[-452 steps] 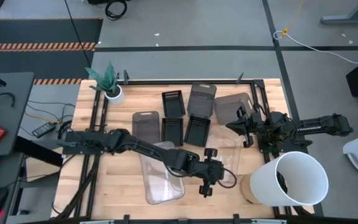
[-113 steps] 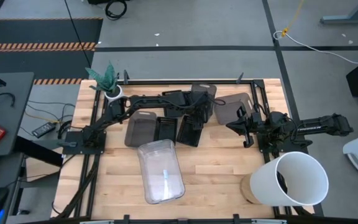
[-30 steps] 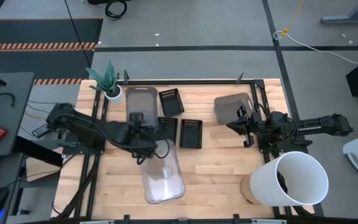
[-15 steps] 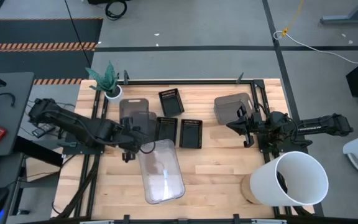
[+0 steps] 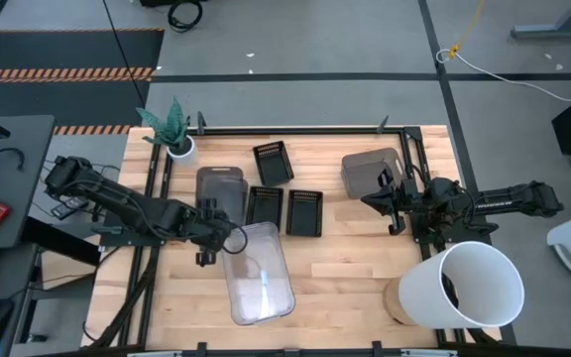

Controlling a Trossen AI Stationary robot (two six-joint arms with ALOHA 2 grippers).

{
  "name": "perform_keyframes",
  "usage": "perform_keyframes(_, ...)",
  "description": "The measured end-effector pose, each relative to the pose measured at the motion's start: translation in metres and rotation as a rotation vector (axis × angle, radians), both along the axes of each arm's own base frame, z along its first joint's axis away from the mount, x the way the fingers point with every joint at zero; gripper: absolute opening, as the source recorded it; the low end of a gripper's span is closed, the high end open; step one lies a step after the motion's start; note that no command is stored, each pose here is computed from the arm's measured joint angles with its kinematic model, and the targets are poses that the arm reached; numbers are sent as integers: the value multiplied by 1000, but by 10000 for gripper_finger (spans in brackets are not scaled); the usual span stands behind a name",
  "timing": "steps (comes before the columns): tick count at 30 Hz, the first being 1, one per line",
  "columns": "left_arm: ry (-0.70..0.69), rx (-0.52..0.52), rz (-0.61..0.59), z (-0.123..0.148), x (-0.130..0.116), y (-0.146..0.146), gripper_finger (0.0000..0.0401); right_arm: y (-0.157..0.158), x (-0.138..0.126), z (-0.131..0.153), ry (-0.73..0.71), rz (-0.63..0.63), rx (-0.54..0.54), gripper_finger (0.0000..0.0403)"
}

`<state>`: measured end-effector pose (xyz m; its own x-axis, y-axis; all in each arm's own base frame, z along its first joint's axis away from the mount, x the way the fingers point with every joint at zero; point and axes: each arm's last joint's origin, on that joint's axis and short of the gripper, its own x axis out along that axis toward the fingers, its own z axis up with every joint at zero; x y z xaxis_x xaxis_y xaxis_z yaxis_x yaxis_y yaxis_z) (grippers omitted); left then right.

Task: Stack baskets by color
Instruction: Stack the middle transparent black bin on top of the left transparent black bin

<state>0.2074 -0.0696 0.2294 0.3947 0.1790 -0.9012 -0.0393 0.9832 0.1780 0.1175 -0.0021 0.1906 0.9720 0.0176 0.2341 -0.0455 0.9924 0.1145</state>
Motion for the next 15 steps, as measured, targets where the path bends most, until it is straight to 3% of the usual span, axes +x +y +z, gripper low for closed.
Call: perform_keyframes(15, -9, -113, -128, 20, 7, -7, 4, 0, 0, 0, 0, 0, 0, 10)
